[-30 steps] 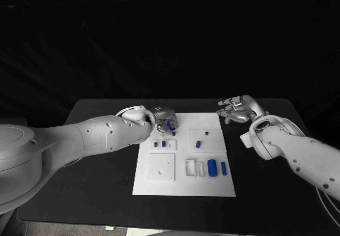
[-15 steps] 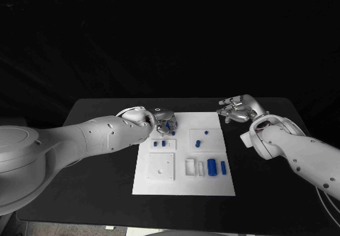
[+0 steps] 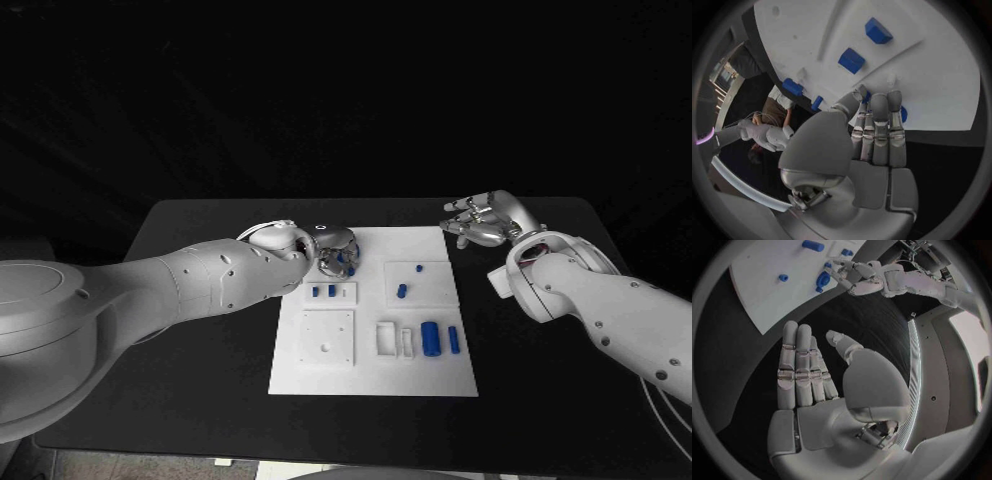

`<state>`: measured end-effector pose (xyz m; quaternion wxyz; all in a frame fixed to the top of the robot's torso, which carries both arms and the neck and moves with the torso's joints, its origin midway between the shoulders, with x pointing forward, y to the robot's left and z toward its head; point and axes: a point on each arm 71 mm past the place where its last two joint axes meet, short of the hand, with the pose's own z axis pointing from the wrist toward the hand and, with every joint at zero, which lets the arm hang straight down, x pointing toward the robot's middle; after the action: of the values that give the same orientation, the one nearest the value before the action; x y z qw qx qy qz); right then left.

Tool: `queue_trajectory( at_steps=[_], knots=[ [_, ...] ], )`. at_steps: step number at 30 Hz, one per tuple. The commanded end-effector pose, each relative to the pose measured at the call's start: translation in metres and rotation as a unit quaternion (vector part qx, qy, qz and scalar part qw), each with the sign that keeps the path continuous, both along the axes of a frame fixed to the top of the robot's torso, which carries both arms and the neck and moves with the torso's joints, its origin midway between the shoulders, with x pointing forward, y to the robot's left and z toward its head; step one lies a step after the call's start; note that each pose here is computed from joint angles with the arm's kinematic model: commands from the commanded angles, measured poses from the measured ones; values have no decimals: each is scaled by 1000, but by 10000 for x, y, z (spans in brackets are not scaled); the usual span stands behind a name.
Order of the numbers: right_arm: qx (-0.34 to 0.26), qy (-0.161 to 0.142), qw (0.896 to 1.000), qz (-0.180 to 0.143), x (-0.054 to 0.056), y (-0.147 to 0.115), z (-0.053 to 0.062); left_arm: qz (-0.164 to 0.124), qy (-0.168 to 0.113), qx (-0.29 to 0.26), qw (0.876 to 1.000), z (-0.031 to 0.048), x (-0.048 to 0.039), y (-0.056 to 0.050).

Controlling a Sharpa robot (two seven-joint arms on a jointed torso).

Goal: Assemble the parts on the task board

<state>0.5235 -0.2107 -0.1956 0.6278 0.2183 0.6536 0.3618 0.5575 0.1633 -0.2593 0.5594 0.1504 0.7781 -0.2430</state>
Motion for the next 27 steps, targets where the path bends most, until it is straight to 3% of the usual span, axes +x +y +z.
queue_trajectory(
  at_steps=[1, 27],
  knots=[
    [1, -1, 1000, 1, -4, 10, 5, -4, 10, -5, 1000, -18, -10, -26],
    [1, -1, 1000, 3, -5, 19, 5, 17, 22, -8, 1000, -50, 22, 10]
  ],
)
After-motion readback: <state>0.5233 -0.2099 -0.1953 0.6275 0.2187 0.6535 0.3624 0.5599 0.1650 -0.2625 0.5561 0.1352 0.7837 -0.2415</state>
